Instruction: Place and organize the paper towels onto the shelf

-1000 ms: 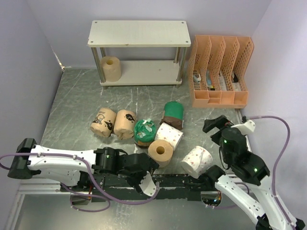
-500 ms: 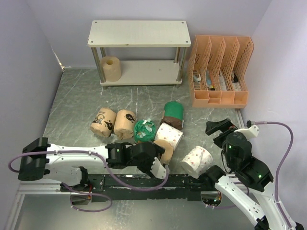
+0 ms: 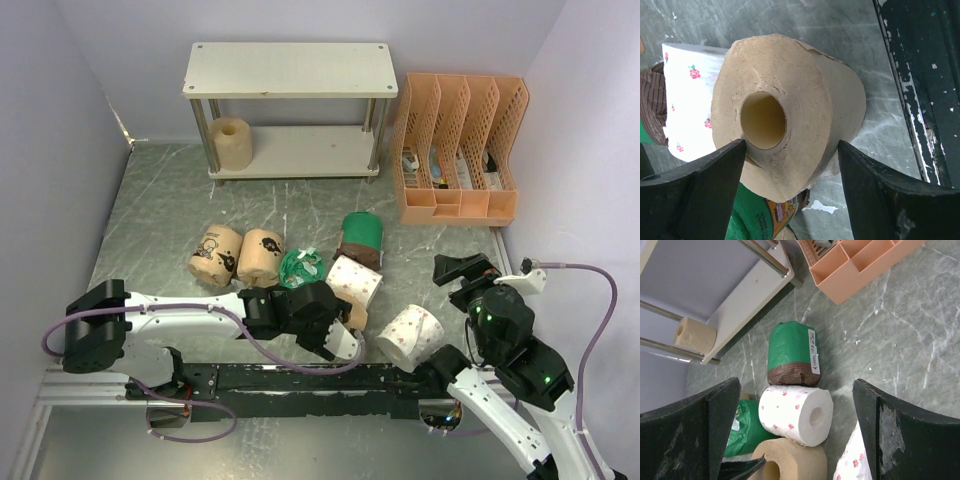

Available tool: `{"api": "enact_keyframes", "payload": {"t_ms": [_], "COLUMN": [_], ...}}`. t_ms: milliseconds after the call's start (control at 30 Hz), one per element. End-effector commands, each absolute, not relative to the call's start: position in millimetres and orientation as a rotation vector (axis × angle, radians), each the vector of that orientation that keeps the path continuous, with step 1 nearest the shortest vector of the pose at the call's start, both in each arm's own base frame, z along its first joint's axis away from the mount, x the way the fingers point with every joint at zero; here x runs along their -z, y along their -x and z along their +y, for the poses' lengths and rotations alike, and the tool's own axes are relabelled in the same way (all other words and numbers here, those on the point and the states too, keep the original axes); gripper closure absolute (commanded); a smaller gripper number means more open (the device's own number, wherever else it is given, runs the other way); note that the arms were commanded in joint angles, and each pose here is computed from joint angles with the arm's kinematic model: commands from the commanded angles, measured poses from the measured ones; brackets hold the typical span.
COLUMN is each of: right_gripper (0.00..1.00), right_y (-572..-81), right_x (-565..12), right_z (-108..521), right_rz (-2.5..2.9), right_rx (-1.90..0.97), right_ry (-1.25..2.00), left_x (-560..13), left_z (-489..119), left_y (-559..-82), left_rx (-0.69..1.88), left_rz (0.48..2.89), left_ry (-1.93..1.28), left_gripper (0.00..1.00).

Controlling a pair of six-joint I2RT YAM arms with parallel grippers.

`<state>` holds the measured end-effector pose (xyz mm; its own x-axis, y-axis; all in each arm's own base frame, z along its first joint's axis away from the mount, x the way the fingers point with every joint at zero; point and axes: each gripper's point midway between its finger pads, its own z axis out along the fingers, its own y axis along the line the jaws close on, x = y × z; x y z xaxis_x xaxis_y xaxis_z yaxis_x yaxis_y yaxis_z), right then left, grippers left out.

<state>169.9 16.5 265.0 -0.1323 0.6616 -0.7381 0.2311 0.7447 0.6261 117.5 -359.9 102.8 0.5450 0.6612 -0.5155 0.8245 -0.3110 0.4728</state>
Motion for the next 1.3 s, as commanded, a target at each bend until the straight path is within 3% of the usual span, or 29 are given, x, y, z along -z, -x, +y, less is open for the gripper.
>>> {"api": "enact_keyframes", "payload": {"t_ms": [0, 367, 500, 533, 667, 933, 1167, 1267], "right_gripper": [0.05, 0.04, 0.04, 0.04, 0.04, 0.04, 0.04, 0.04], "right_y": [-174.9, -179.8, -179.6, -179.5, -180.1, -179.8, -179.5, -179.7], "right_x": [-265.4, -263.4, -264.0, -263.8, -262.8, -262.4, -262.4, -262.5], "right_z": [14.0, 18.9, 19.4, 19.1, 20.0, 20.6, 20.0, 20.3], "right_rz": [1.695, 1.71, 1.706, 1.706, 1.713, 1.713, 1.71, 1.716], "right_rx": [-0.391, -0.379, -0.385, -0.384, -0.381, -0.387, -0.389, -0.384], "right_ry": [-0.71, -0.674, -0.671, -0.673, -0.669, -0.669, -0.674, -0.671], "left_x": [-108.1, -117.0, -122.1, -123.1, -124.6, -118.5, -98.8, -89.5], "left_z": [-377.8, -380.8, -380.1, -379.5, -375.7, -368.5, -363.9, -361.6], "left_y": [-105.5, -109.8, -108.9, -108.0, -102.9, -97.8, -93.4, -92.7], "left_rx": [0.404, 0.386, 0.394, 0.392, 0.374, 0.338, 0.308, 0.283], "left_rz": [1.184, 1.217, 1.24, 1.241, 1.234, 1.221, 1.198, 1.19], "left_ry": [-2.069, -2.046, -2.024, -2.022, -2.027, -2.047, -2.102, -2.116], "left_gripper": [0.18, 0.14, 0.1, 0.01, 0.0, 0.09, 0.31, 0.32]}}
